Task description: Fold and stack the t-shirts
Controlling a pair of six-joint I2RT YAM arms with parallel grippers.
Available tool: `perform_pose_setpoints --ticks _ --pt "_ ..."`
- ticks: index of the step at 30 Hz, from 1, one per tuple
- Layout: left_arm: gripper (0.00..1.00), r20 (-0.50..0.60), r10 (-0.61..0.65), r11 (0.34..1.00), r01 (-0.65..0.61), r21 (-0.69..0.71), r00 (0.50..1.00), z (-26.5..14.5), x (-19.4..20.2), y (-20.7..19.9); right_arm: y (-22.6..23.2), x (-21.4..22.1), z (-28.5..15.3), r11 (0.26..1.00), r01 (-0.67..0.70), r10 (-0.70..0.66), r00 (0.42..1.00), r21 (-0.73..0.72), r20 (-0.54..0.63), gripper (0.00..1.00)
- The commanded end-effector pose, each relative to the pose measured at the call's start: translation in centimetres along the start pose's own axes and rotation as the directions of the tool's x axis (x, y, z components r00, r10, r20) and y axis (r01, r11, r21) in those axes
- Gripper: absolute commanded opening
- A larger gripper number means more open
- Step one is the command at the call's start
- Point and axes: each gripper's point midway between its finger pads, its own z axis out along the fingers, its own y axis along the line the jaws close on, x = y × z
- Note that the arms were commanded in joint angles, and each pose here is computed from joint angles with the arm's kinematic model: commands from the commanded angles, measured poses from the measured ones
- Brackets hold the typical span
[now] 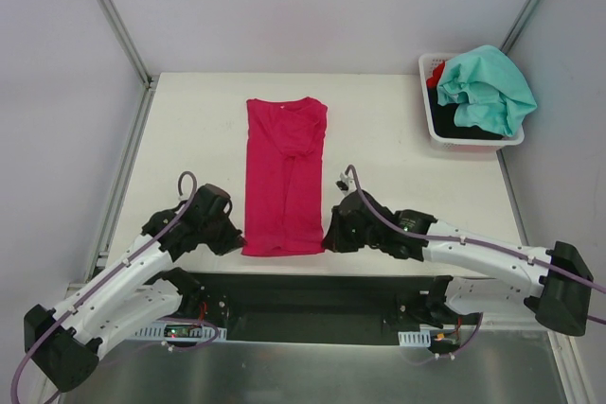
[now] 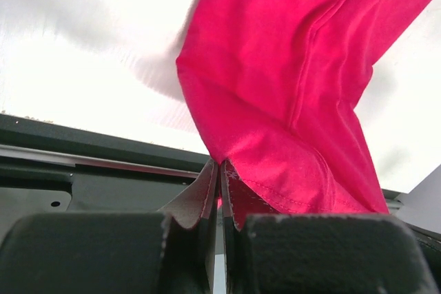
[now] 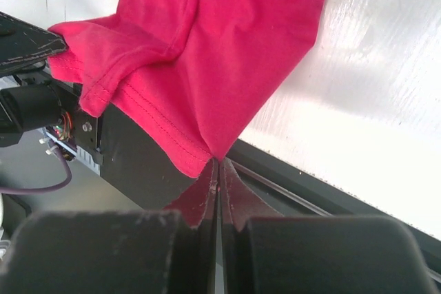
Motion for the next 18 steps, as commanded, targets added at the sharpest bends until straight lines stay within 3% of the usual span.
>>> perform_pose_setpoints --ticks 1,18 --pt "0.0 0.046 0.044 0.999 -0.045 0.022 0.998 -0.2 -1.3 -1.9 0.9 -1.7 -0.4 0.999 0.031 -0.031 0.999 -0.005 0.018 0.0" --pt "0.0 0.095 0.094 0.994 -0.098 0.042 0.991 -0.1 -3.9 -5.9 0.6 -5.6 0.0 0.999 0.033 -0.033 0.999 -0.006 0.028 0.0"
